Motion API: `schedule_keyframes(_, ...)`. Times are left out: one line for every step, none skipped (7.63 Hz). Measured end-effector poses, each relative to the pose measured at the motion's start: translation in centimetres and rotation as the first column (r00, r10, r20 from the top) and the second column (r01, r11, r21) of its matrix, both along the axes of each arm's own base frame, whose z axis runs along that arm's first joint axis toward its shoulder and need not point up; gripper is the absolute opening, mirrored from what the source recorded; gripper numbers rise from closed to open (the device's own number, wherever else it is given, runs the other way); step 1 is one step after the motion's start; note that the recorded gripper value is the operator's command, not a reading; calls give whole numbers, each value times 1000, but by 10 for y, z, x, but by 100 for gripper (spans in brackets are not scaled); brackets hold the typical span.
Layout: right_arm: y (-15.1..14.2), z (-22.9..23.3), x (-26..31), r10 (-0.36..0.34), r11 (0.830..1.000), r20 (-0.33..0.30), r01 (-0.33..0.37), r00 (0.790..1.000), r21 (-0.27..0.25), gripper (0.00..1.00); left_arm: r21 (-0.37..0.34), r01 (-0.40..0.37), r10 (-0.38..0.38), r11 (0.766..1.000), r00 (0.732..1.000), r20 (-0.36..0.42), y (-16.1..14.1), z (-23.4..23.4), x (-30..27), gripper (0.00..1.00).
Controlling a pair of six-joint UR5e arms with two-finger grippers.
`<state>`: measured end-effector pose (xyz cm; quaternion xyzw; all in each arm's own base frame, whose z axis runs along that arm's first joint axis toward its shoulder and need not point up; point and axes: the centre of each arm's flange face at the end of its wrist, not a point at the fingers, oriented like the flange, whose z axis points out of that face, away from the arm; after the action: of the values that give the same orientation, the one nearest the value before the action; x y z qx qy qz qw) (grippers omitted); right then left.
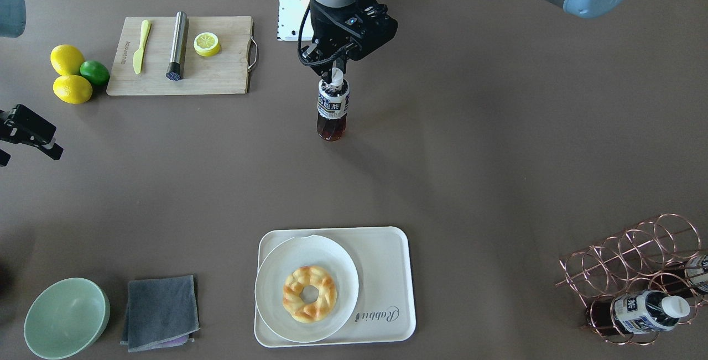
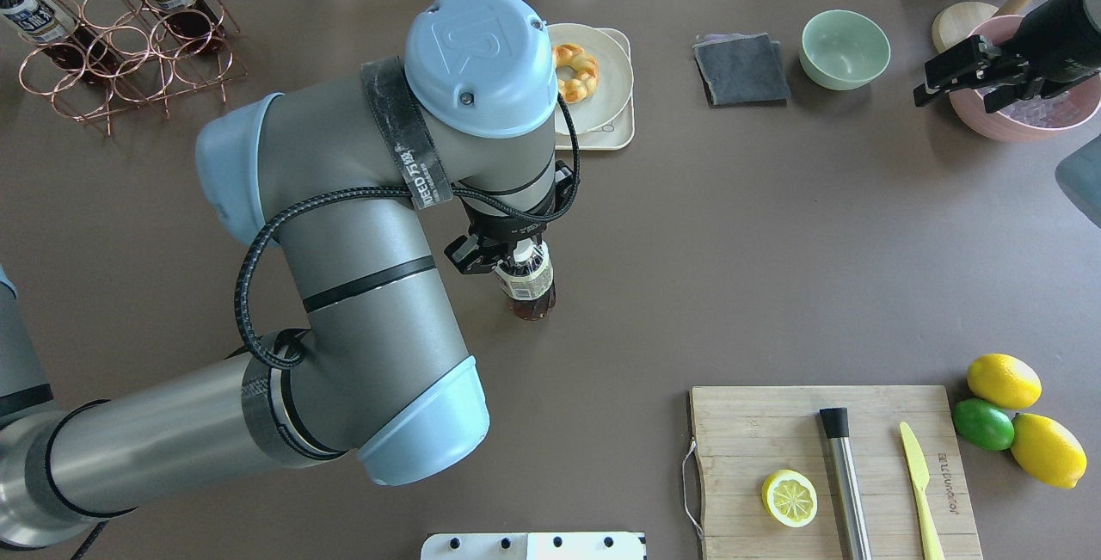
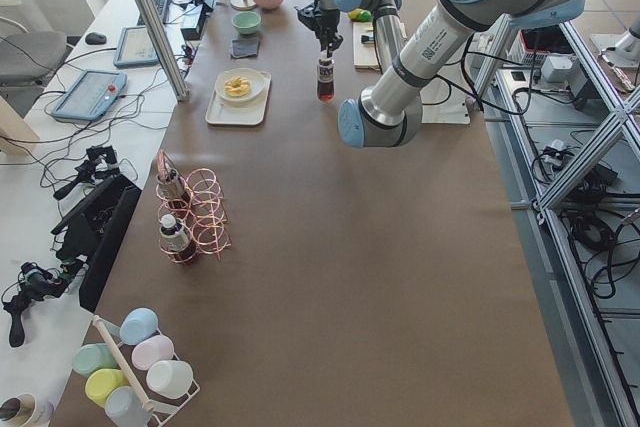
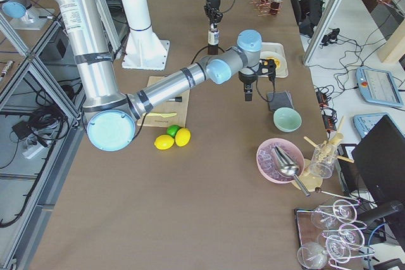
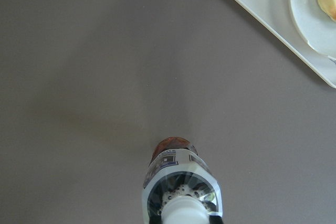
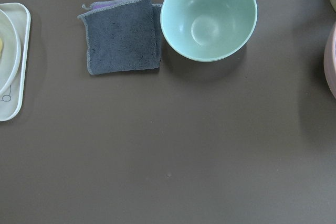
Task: Place tea on tray
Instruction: 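Lower the tea bottle onto the table and open the left gripper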
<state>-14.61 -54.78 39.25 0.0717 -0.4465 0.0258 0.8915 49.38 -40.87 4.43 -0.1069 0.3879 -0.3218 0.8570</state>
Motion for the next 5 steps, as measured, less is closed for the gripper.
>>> schedule_keyframes(1,1,0,1,1000,-2,-1,1000,-2,100,6,-3,3,1000,1000,4,0,2,3,0)
schedule_keyframes(1,3,1,2,1000,-4,-2,1000,-4,100,16,-10,10,1000,1000,8,1,3,6,0)
schedule_keyframes(1,5,2,3,1000,-7,-3,1000,-4,100,22,-13,13,1000,1000,12,3,4,7,0)
schedule_keyframes(1,5,2,3,1000,-8,-3,1000,-5,100,25,-15,14,1000,1000,15,4,6,7,22)
schedule_keyframes(1,5,2,3,1000,-8,-3,1000,-5,100,28,-16,15,999,1000,14,5,7,6,61)
